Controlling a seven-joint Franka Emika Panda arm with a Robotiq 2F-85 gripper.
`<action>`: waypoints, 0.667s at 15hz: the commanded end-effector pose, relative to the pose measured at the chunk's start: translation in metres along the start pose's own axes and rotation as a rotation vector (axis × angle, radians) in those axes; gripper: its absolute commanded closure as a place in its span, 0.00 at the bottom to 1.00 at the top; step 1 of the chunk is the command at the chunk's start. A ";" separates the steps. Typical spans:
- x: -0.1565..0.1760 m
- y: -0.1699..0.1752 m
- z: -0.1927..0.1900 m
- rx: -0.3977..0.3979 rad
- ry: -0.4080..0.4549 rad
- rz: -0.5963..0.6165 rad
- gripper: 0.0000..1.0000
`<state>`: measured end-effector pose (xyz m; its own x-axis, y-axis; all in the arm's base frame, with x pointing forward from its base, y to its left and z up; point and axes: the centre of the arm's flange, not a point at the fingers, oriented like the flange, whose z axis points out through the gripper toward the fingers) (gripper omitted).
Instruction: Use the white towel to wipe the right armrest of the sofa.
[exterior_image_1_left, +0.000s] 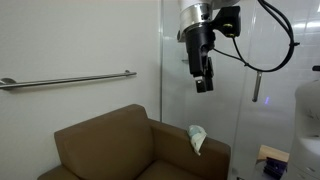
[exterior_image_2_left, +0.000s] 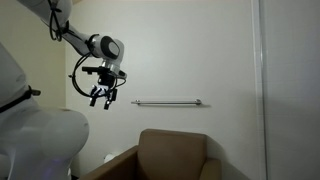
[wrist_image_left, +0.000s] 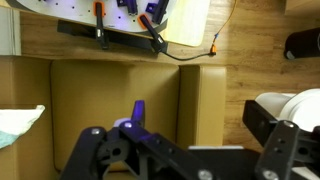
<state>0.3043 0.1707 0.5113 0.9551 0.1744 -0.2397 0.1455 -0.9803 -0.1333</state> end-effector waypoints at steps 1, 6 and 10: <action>0.000 0.026 -0.002 0.006 0.021 0.061 0.00; 0.013 0.138 0.017 -0.046 0.045 0.264 0.00; 0.031 0.242 0.064 -0.114 0.202 0.469 0.00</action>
<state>0.3429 -0.0020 0.4606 0.9711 -0.1846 -0.1514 -0.1840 -0.9828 0.0184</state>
